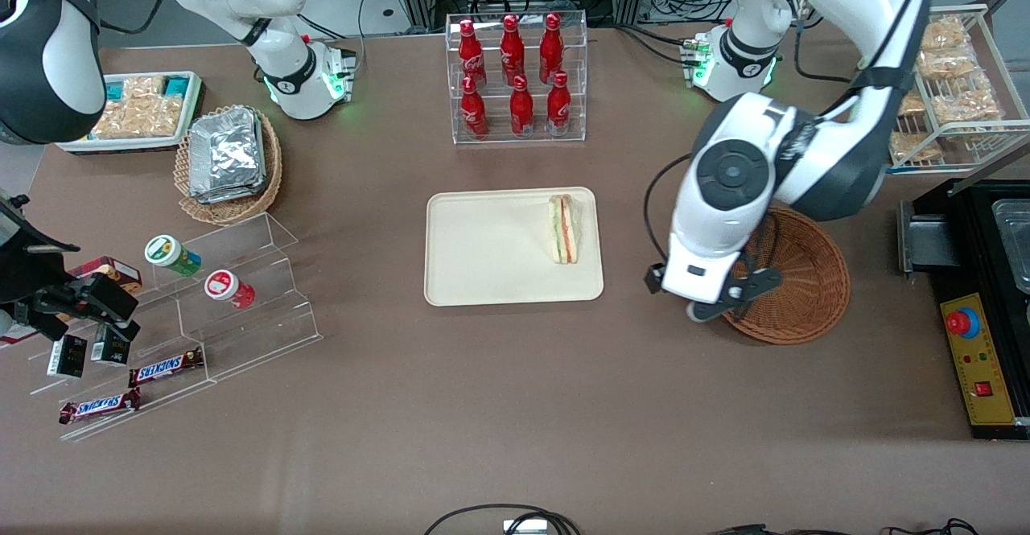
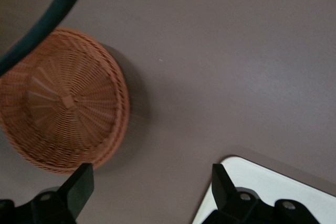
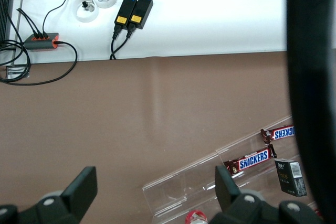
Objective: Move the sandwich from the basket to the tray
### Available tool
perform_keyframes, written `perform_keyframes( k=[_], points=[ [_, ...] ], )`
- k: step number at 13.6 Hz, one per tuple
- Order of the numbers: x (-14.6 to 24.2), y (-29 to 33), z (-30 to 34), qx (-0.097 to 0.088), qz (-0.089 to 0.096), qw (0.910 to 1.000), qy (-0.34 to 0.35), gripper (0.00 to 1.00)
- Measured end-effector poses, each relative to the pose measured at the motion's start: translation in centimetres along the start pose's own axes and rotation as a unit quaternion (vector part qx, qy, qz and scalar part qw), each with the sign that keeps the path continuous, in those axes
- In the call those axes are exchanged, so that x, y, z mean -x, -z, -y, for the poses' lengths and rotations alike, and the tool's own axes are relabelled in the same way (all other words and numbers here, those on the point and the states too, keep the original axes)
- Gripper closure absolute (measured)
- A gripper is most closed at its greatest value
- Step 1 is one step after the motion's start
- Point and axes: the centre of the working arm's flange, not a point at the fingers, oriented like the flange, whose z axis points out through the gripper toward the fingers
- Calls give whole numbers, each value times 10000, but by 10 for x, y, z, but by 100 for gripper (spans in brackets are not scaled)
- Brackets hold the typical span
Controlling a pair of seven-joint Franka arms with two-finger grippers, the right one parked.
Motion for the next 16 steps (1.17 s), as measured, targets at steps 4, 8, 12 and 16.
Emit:
perform_keyframes(
  k=[4, 8, 12, 16],
  points=[
    [-15, 28, 47, -172, 243, 9985, -449, 1],
    [-24, 59, 103, -259, 420, 9939, -989, 1],
    [-32, 88, 185, 2, 558, 9872, -1493, 1],
    [-31, 114, 248, 223, 582, 9765, -2062, 1]
  ],
)
